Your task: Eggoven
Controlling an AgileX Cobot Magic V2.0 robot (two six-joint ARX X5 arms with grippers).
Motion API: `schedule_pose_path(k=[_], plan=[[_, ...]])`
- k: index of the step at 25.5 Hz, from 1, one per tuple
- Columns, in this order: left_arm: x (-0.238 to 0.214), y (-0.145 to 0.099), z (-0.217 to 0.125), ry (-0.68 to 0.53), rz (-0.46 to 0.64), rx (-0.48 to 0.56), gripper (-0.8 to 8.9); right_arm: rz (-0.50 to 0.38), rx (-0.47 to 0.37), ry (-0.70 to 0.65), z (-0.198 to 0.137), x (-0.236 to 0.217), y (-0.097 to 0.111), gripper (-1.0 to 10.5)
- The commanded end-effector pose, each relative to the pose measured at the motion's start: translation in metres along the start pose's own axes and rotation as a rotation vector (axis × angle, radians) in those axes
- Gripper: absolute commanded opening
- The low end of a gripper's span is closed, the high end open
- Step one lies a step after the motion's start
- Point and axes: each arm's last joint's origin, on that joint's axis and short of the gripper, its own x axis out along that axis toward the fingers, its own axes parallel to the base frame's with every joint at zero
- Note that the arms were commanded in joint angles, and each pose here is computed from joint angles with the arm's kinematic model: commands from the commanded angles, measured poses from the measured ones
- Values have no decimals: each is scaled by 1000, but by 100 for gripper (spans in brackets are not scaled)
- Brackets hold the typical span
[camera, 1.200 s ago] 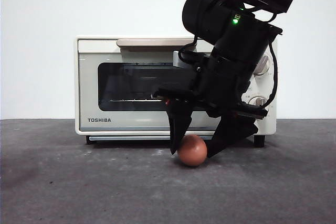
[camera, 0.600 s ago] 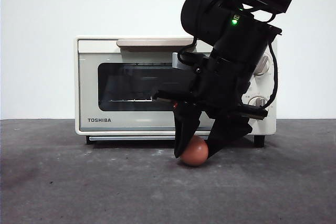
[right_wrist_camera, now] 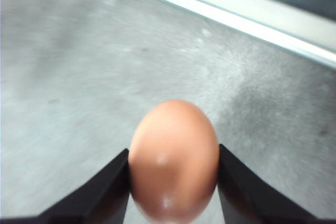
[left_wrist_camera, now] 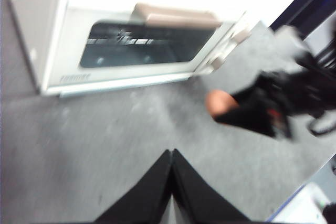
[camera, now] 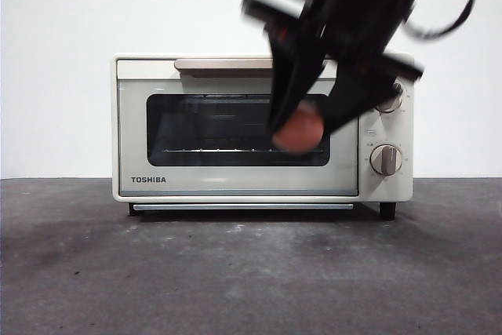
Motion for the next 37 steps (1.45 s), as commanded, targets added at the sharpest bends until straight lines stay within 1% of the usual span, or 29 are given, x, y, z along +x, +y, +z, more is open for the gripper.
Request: schedule_pose_path(k=[1, 4, 7, 11, 16, 21, 27, 32, 37], plan=[[8, -3, 16, -44, -43, 4, 7, 39, -52, -79, 2, -34, 7, 3], [32, -1, 29, -61, -74, 13, 7, 69, -56, -164, -2, -74, 7, 3], [60, -3, 40, -52, -52, 41, 7, 60, -53, -230, -11, -105, 3, 3], [86, -8, 54, -61, -33, 69, 7, 38, -49, -255, -19, -123, -1, 3], [116, -14, 70, -61, -25, 102, 7, 17, -46, -267, -27, -136, -5, 3], [149, -19, 80, -24, -15, 152, 7, 20, -46, -274, -32, -145, -6, 3], [184, -22, 86, 14, 34, 204, 7, 7, -43, -290, -35, -151, -8, 3], [204, -20, 88, 32, 39, 208, 7, 12, -43, -304, -38, -156, -9, 3], [215, -16, 82, 52, 61, 206, 7, 15, -42, -314, -40, -160, -10, 3]])
